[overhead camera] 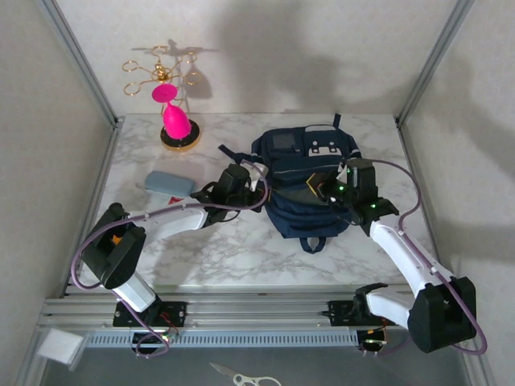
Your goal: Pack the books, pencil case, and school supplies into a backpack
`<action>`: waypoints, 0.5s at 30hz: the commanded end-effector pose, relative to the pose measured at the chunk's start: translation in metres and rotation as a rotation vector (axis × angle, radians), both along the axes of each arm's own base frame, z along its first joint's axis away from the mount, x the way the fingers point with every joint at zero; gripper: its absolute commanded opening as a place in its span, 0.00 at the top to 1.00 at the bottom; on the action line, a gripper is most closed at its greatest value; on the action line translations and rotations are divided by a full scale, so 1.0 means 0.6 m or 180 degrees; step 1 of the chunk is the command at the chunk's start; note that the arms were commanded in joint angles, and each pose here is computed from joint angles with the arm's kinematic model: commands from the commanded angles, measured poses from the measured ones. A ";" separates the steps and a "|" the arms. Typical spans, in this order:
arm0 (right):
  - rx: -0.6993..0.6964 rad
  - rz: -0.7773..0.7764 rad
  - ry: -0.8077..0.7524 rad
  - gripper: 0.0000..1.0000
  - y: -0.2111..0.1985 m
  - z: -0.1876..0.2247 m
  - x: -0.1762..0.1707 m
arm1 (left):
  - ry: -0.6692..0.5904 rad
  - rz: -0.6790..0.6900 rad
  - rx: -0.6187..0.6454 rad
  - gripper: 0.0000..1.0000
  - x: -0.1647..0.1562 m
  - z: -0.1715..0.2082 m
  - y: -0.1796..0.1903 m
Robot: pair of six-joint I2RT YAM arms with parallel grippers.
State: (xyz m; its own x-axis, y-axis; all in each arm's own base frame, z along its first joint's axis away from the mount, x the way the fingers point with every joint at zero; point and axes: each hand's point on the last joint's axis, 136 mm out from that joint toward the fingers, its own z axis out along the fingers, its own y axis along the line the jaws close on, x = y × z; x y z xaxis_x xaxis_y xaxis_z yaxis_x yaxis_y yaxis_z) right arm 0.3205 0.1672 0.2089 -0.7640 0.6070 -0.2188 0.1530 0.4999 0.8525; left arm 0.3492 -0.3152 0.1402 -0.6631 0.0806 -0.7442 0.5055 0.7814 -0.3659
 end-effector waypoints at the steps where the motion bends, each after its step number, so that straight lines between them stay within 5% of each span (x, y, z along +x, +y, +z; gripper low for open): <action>1: 0.0043 0.0310 -0.0226 1.00 0.000 0.046 -0.005 | 0.0078 0.0585 0.0163 1.00 0.055 -0.027 0.070; 15: 0.0085 0.0339 -0.0346 1.00 0.012 0.039 0.040 | 0.0172 0.1100 0.0041 1.00 0.191 -0.065 0.132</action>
State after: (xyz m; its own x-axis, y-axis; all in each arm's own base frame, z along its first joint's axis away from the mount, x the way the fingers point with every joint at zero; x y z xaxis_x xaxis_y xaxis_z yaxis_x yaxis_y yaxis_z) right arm 0.3287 0.1771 0.2029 -0.8296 0.5228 -0.1961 0.1056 0.4917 0.8643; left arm 0.4314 -0.2807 0.1099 -0.7103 -0.0594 -0.7014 0.3409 0.8428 -0.4165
